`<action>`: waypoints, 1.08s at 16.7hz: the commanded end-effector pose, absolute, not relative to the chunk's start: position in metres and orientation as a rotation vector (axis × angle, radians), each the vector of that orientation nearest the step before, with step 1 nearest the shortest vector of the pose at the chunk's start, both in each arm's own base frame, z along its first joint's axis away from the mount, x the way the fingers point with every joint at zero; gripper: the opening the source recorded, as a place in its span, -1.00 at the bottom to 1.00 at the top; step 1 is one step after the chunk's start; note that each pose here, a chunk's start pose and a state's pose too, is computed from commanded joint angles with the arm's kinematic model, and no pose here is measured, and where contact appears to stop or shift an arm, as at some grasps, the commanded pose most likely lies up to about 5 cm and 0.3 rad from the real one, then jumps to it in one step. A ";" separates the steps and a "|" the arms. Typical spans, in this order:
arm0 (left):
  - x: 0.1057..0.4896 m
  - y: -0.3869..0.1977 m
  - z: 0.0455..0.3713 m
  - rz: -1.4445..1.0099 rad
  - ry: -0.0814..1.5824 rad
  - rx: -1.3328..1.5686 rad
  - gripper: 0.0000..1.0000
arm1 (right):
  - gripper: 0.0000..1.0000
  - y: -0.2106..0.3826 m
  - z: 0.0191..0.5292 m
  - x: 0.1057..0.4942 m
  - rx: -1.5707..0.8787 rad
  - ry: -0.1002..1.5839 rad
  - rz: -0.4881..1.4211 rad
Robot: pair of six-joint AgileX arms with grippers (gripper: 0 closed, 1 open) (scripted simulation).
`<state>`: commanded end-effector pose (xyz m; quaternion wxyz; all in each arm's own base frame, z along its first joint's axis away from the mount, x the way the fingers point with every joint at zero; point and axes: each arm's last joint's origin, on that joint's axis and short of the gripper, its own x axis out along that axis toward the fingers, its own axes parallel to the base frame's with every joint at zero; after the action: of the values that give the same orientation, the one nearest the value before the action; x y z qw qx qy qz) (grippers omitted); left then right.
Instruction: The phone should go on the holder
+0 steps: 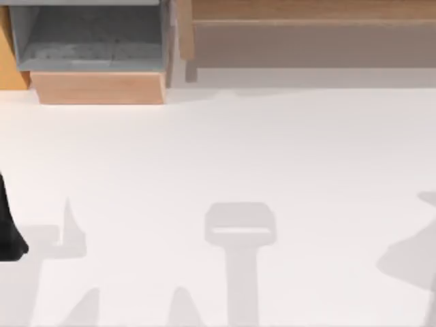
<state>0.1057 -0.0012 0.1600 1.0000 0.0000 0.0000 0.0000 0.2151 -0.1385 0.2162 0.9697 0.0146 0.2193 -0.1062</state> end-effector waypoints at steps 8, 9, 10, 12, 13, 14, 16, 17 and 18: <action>0.106 -0.001 0.160 0.000 0.000 0.000 1.00 | 0.21 -0.138 0.216 0.215 0.030 0.443 -0.214; 0.106 -0.001 0.160 0.000 0.000 0.000 1.00 | 0.36 -0.138 0.216 0.215 0.030 0.443 -0.214; 0.106 -0.001 0.160 0.000 0.000 0.000 1.00 | 0.51 -0.138 0.216 0.215 0.030 0.443 -0.214; 0.106 -0.001 0.160 0.000 0.000 0.000 1.00 | 0.81 -0.138 0.216 0.215 0.030 0.443 -0.214; 0.106 -0.001 0.160 0.000 0.000 0.000 1.00 | 0.96 -0.138 0.216 0.215 0.030 0.443 -0.214; 0.106 -0.001 0.160 0.000 0.000 0.000 1.00 | 1.00 -0.138 0.216 0.215 0.030 0.443 -0.214; 0.106 -0.001 0.160 0.000 0.000 0.000 1.00 | 1.00 -0.138 0.216 0.215 0.030 0.443 -0.214; 0.106 -0.001 0.160 0.000 0.000 0.000 1.00 | 1.00 -0.138 0.216 0.215 0.030 0.443 -0.214; 0.106 -0.001 0.160 0.000 0.000 0.000 1.00 | 1.00 -0.138 0.216 0.215 0.030 0.443 -0.214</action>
<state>0.1057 -0.0012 0.1600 1.0000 0.0000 0.0000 0.0000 0.2151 -0.1385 0.2162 0.9697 0.0146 0.2193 -0.1062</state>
